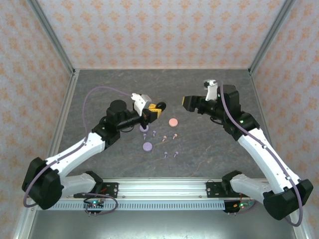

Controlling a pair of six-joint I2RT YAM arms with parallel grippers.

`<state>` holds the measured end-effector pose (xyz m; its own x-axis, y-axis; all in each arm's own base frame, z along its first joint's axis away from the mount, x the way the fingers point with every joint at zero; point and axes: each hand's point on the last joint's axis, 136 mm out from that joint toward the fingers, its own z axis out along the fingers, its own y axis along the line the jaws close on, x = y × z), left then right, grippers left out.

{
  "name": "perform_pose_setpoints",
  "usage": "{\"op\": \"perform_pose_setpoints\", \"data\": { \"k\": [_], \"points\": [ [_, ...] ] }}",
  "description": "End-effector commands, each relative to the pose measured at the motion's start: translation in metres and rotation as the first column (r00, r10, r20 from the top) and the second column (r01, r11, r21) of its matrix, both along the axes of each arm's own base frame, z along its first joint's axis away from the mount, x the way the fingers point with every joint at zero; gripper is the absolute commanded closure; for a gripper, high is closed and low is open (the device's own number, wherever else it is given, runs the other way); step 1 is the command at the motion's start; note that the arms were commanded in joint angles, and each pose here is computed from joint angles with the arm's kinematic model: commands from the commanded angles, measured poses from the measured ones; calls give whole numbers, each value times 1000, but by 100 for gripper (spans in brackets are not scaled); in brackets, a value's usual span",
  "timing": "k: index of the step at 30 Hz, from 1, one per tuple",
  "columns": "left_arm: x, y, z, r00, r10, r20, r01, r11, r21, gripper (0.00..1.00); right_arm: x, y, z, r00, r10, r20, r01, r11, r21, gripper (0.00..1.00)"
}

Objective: Insert wireless bluetooth earbuds into charging case

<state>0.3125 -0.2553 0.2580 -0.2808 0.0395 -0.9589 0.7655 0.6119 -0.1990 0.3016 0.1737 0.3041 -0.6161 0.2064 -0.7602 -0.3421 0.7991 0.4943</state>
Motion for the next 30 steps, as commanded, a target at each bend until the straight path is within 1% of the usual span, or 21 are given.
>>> {"op": "perform_pose_setpoints", "data": {
  "k": [1, 4, 7, 8, 10, 14, 18, 22, 25, 28, 30],
  "points": [
    [28, 21, -12, 994, 76, -85, -79, 996, -41, 100, 11, -35, -10, 978, -209, -19, 209, 978, 11, 21],
    [49, 37, -32, 980, 110, -167, -115, 993, -23, 100, 11, -56, -15, 945, -326, -11, 326, 945, 30, 13],
    [68, 52, -53, 958, 149, -246, -151, 988, 10, 100, 8, -70, -16, 921, -389, 20, 387, 919, 70, 1],
    [74, 56, -59, 947, 164, -277, -164, 986, 22, 100, 7, -72, -16, 916, -400, 31, 397, 914, 80, 1],
    [85, 63, -76, 917, 180, -355, -174, 984, 49, 100, 5, -78, -18, 906, -422, 42, 417, 904, 88, 1],
    [105, 74, -107, 855, 192, -482, -202, 979, 31, 100, 0, -88, -25, 887, -461, 36, 458, 887, 60, 1],
    [114, 79, -131, 810, 204, -550, -219, 975, 39, 100, -3, -92, -29, 880, -473, 28, 472, 881, 33, 1],
    [116, 80, -152, 768, 218, -603, -222, 973, 70, 100, -3, -95, -32, 876, -481, 25, 481, 877, 8, 1],
    [117, 80, -163, 750, 219, -624, -219, 973, 78, 100, -4, -98, -34, 873, -487, 18, 488, 873, -20, 1],
    [116, 81, -177, 729, 229, -645, -222, 971, 94, 91, -5, -97, -37, 878, -478, 11, 478, 877, -47, 1],
    [114, 81, -187, 709, 233, -665, -224, 969, 100, 88, -6, -98, -37, 879, -476, 11, 476, 878, -61, 1]
  ]
}}
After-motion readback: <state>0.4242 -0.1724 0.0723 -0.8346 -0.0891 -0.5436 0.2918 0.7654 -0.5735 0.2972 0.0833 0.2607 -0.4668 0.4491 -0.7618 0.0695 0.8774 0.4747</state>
